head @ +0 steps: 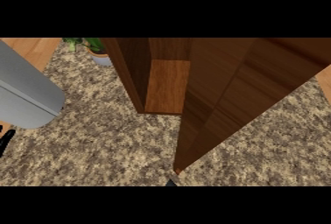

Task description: Pick up the wine, place it into the cabinet and close the cabinet

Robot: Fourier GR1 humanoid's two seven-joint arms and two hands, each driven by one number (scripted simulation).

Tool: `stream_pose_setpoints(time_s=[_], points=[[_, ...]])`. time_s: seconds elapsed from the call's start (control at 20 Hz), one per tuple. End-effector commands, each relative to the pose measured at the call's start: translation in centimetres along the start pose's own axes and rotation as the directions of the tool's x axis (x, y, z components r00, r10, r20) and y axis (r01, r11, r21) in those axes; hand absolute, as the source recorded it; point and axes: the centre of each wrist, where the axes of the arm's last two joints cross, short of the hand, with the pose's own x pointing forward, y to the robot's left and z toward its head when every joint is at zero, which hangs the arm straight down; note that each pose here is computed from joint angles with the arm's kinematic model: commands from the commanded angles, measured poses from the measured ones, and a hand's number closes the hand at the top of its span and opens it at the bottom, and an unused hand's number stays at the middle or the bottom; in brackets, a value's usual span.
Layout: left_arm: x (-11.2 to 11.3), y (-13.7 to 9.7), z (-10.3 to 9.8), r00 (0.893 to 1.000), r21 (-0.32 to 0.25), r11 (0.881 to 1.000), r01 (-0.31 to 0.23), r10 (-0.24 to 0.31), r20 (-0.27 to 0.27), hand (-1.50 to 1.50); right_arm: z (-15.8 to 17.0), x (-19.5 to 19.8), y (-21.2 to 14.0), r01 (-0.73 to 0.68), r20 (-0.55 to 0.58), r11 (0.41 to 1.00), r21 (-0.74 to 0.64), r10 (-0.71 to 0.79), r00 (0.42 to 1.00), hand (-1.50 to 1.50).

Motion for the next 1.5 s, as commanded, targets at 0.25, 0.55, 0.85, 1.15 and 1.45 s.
stream_pose_setpoints(time_s=[0.25, 0.55, 0.85, 1.15, 1.45], points=[[3.0, 3.7, 0.7, 1.0, -0.03, 0.999, 0.016, -0.016, 0.003, -1.5, -5.3, 0.4, 1.7, 0.042, 0.138, 0.991, -0.128, -0.024, 0.99, 1.5], [3.7, 4.6, 0.5, 1.0, -0.027, 1.0, 0.005, -0.005, 0.016, -1.5, -10.5, 1.5, -0.6, 0.012, 0.133, 0.972, -0.235, 0.02, 0.991, 1.5], [3.9, 6.3, 2.8, 1.0, -0.017, 1.0, 0.005, -0.005, 0.011, -1.5, -15.9, 2.1, -4.2, 0.025, 0.101, 0.971, -0.236, -0.001, 0.995, 1.5], [5.1, 6.7, 1.6, 1.0, -0.034, 0.999, 0.018, -0.018, 0.01, -1.5, -19.7, 0.3, -8.0, 0.004, 0.063, 0.984, -0.178, 0.008, 0.998, 1.5], [5.5, 7.7, 1.4, 1.0, -0.031, 0.999, 0.028, -0.028, 0.012, -1.5, -21.4, 0.5, -8.3, 0.056, -0.148, 0.979, 0.195, -0.027, 0.989, 1.5]])
